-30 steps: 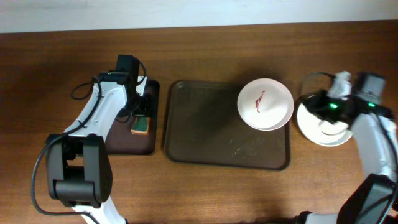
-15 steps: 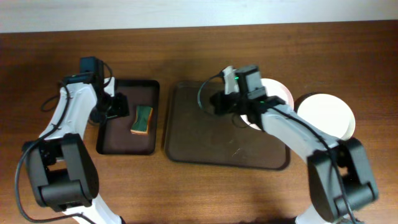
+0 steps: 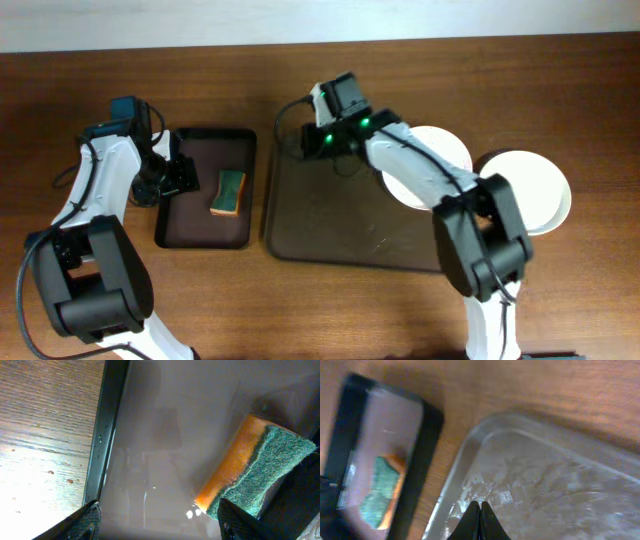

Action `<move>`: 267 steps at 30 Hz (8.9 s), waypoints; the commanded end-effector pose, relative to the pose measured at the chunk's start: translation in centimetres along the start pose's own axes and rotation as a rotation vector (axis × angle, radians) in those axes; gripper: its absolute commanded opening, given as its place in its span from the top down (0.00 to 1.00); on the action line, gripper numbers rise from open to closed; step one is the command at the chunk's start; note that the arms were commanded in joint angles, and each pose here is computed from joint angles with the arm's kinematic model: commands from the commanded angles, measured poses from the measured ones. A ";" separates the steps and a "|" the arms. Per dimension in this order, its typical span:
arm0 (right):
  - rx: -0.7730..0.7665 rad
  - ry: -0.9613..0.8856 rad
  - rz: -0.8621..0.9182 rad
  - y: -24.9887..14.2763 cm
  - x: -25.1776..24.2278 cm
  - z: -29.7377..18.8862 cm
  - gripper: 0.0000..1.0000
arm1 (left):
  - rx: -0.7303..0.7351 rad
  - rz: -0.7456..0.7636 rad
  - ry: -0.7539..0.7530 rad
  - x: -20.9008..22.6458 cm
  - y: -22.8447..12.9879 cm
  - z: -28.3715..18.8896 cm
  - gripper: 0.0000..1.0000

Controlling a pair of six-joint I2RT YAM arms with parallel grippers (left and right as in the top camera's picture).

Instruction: Clean dirty plates on tray and stack at the side

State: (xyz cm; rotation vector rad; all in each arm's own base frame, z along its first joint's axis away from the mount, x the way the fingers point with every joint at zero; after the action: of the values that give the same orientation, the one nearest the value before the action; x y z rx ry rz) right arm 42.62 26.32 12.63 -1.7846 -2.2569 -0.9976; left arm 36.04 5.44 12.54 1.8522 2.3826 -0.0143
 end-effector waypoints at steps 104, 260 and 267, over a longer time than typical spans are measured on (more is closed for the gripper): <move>0.061 -0.478 0.472 -10.1 -20.2 -14.8 0.69 | -0.074 0.223 -0.038 -5.6 0.1 -1.2 0.18; 0.267 -0.270 0.277 -10.1 -11.1 -6.0 0.95 | -0.554 0.357 -0.096 -9.7 -0.7 -7.8 1.00; 0.267 -0.271 0.277 -10.1 -11.1 -6.0 0.95 | -0.747 0.351 -0.092 -9.4 -2.0 -14.0 1.00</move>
State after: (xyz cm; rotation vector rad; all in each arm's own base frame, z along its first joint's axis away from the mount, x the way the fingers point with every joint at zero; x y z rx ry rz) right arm 34.88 12.31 7.79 -2.1427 -2.0572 -0.3979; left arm 35.95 -3.25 24.37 1.8307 1.6657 0.6086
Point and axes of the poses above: each gripper's point midway between its finger pads, its own z axis out along the fingers, its own x axis along the line the jaws close on, y = z × x, the point moved 7 cm from there along -z, back along the fingers
